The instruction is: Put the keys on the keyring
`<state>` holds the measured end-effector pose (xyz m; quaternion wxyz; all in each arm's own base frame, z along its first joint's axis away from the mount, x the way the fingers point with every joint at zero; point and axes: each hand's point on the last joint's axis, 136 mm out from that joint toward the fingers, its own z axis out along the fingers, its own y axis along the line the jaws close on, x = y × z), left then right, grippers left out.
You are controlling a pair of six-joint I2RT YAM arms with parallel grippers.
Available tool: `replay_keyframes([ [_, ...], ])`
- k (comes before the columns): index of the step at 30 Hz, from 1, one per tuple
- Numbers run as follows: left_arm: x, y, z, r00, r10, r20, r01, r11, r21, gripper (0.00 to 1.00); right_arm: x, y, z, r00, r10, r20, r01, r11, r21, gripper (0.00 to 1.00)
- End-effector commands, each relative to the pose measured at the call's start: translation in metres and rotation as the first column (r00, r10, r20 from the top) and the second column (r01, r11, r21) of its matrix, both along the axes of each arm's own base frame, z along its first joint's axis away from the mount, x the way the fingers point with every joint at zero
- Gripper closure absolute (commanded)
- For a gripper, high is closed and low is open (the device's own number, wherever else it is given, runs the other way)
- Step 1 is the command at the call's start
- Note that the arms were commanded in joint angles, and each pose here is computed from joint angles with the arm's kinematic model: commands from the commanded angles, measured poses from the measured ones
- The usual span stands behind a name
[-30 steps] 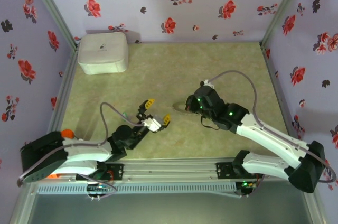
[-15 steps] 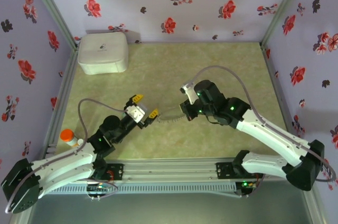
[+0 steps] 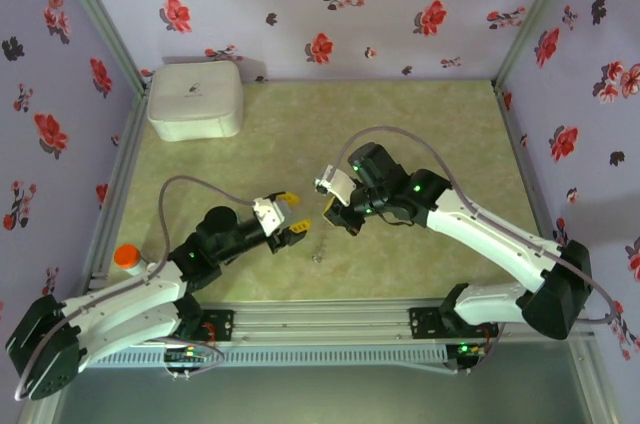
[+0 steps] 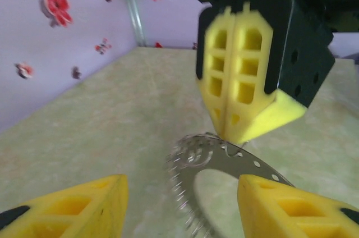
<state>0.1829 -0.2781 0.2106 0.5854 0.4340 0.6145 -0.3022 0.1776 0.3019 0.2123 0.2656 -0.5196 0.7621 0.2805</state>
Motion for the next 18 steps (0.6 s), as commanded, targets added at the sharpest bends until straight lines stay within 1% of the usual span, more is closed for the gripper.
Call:
replay_keyframes([
  [1, -0.01, -0.011, -0.004, 0.994, -0.09, -0.066, 0.088, 0.996, -0.028, 0.48, -0.009, 0.011, 0.012, 0.994, 0.1, 0.04, -0.102, 0.992, 0.076, 1.0],
  [5, -0.016, -0.019, -0.005, 0.986, -0.142, -0.09, 0.137, 0.988, -0.065, 0.53, -0.015, 0.015, 0.007, 0.988, 0.139, 0.061, -0.144, 0.986, 0.085, 1.0],
  [9, -0.024, -0.024, -0.009, 0.974, -0.2, -0.111, 0.192, 0.979, -0.072, 0.54, -0.019, 0.019, 0.003, 0.984, 0.165, 0.069, -0.17, 0.981, 0.088, 1.0],
  [12, -0.029, -0.025, -0.013, 0.965, -0.23, -0.128, 0.222, 0.972, -0.076, 0.58, -0.021, 0.022, 0.0, 0.981, 0.179, 0.072, -0.185, 0.979, 0.081, 1.0],
  [16, -0.033, -0.026, -0.018, 0.957, -0.25, -0.147, 0.242, 0.968, -0.071, 0.68, -0.024, 0.026, -0.001, 0.977, 0.196, 0.081, -0.203, 0.975, 0.093, 1.0],
  [18, -0.034, -0.026, -0.019, 0.955, -0.257, -0.15, 0.249, 0.966, -0.069, 0.7, -0.026, 0.027, -0.001, 0.976, 0.201, 0.083, -0.209, 0.973, 0.1, 1.0],
])
